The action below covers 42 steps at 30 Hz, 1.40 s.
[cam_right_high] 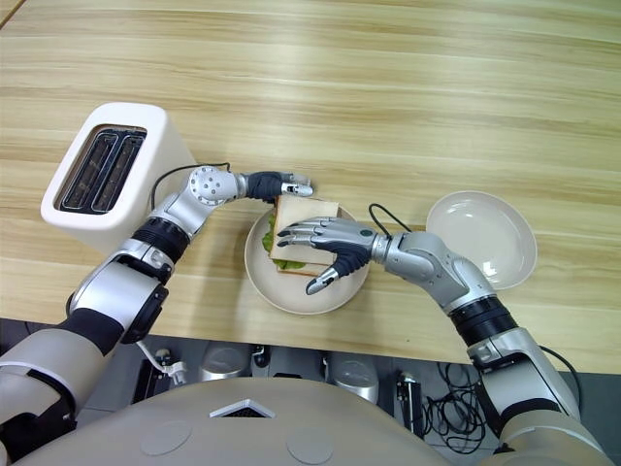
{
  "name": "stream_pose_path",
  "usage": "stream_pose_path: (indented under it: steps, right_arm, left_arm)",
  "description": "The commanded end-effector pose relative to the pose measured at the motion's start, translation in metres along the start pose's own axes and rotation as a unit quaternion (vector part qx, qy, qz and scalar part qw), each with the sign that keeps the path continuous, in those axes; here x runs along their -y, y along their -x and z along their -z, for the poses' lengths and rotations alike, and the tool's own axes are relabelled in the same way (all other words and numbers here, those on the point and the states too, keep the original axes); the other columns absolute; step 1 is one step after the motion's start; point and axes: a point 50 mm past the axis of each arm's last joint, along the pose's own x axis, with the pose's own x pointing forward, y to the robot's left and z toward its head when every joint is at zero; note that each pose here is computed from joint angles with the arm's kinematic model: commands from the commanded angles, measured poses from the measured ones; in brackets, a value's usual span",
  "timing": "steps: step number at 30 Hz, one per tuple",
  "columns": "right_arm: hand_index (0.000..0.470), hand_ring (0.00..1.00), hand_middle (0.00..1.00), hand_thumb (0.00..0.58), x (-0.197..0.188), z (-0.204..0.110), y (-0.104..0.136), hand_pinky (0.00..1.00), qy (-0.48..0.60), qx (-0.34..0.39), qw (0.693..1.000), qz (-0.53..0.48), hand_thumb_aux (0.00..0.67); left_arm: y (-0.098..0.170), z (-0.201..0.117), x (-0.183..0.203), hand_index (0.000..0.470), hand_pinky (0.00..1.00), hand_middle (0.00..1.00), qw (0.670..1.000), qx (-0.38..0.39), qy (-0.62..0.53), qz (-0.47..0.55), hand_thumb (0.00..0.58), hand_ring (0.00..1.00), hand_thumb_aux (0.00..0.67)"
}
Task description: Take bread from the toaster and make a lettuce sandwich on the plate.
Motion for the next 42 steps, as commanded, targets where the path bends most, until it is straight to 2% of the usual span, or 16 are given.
stream_pose_path:
  steps: [1,8,15,19,20,21,22,23,24,25,26,29,31,35,38,42]
  right_arm:
    - [0.0,0.0,0.0,0.0,-0.028,0.013,0.006,0.0,-0.013,-0.049,0.996,-0.08,0.0]
    - [0.0,0.0,0.0,0.0,-0.01,0.018,0.002,0.0,0.028,-0.055,0.998,-0.019,0.0]
    - [0.0,0.0,0.0,0.0,0.002,0.016,0.002,0.0,0.052,-0.042,0.997,0.033,0.0]
    - [0.0,0.0,0.0,0.0,0.024,0.009,0.004,0.0,0.058,-0.02,0.992,0.108,0.0]
    - [0.0,0.2,0.2,0.0,0.032,0.006,0.006,0.2,0.049,-0.007,0.988,0.147,0.0]
    - [0.023,1.0,1.0,0.058,0.04,0.003,0.009,1.0,0.022,0.008,0.982,0.189,0.034]
    - [0.249,1.0,1.0,0.458,0.047,0.001,0.012,1.0,-0.018,0.024,0.973,0.231,0.363]
    - [0.336,1.0,1.0,0.538,0.052,0.001,0.015,1.0,-0.055,0.036,0.963,0.262,0.489]
    - [0.46,1.0,1.0,0.58,0.054,0.001,0.019,1.0,-0.092,0.043,0.953,0.285,0.67]
    - [0.46,1.0,1.0,0.58,0.055,0.003,0.022,1.0,-0.124,0.047,0.945,0.299,0.67]
    - [0.46,1.0,1.0,0.58,0.055,0.006,0.025,1.0,-0.157,0.051,0.936,0.311,0.67]
    - [0.46,1.0,1.0,0.58,0.053,0.01,0.038,1.0,-0.245,0.064,0.909,0.332,0.67]
    - [0.46,1.0,1.0,0.58,0.047,0.01,0.047,1.0,-0.286,0.068,0.901,0.318,0.67]
    - [0.46,1.0,1.0,0.58,0.004,0.003,0.065,1.0,-0.336,0.027,0.93,0.148,0.67]
    - [0.46,1.0,1.0,0.58,-0.016,-0.005,0.078,1.0,-0.351,-0.001,0.935,0.055,0.67]
    - [0.46,1.0,1.0,0.58,-0.035,-0.011,0.082,1.0,-0.333,-0.035,0.941,-0.053,0.67]
  left_arm:
    - [0.007,-0.01,-0.035,0.0,0.0,0.0,0.992,0.011,-0.016,-0.123,0.0,0.0,0.0]
    - [0.018,-0.009,-0.052,0.0,0.0,0.0,0.972,0.019,0.008,-0.235,0.0,0.0,0.0]
    - [0.029,-0.005,-0.05,0.0,0.0,0.0,0.965,0.028,0.023,-0.261,0.0,0.0,0.0]
    - [0.034,-0.001,-0.043,0.0,0.0,0.0,0.963,0.034,0.029,-0.264,0.0,0.0,0.0]
    - [0.036,-0.002,-0.039,0.0,0.0,0.0,0.963,0.045,0.044,-0.261,0.0,0.0,0.0]
    - [0.038,-0.003,-0.036,0.0,0.0,0.0,0.961,0.061,0.074,-0.26,0.0,0.0,0.0]
    - [0.041,-0.004,-0.033,0.0,0.0,0.0,0.957,0.077,0.1,-0.259,0.0,0.0,0.0]
    - [0.045,-0.004,-0.029,0.029,0.0,0.0,0.956,0.087,0.109,-0.258,0.071,0.0,0.042]
    - [0.05,-0.005,-0.024,0.242,0.2,0.2,0.955,0.095,0.115,-0.258,0.449,0.2,0.352]
    - [0.054,-0.005,-0.019,0.363,0.76,0.76,0.953,0.102,0.124,-0.256,0.554,0.76,0.528]
    - [0.06,-0.003,-0.012,0.46,1.0,1.0,0.953,0.106,0.137,-0.25,0.58,1.0,0.67]
    - [0.08,-0.001,0.013,0.46,1.0,1.0,0.957,0.113,0.156,-0.217,0.58,1.0,0.67]
    - [0.094,-0.003,0.027,0.46,1.0,1.0,0.96,0.123,0.165,-0.189,0.58,1.0,0.67]
    - [0.129,-0.019,0.073,0.46,1.0,1.0,0.973,0.16,0.156,-0.05,0.58,1.0,0.67]
    - [0.145,-0.019,0.101,0.46,1.0,1.0,0.978,0.133,0.158,0.032,0.58,1.0,0.67]
    - [0.149,-0.01,0.122,0.46,1.0,1.0,0.982,0.08,0.142,0.096,0.58,1.0,0.67]
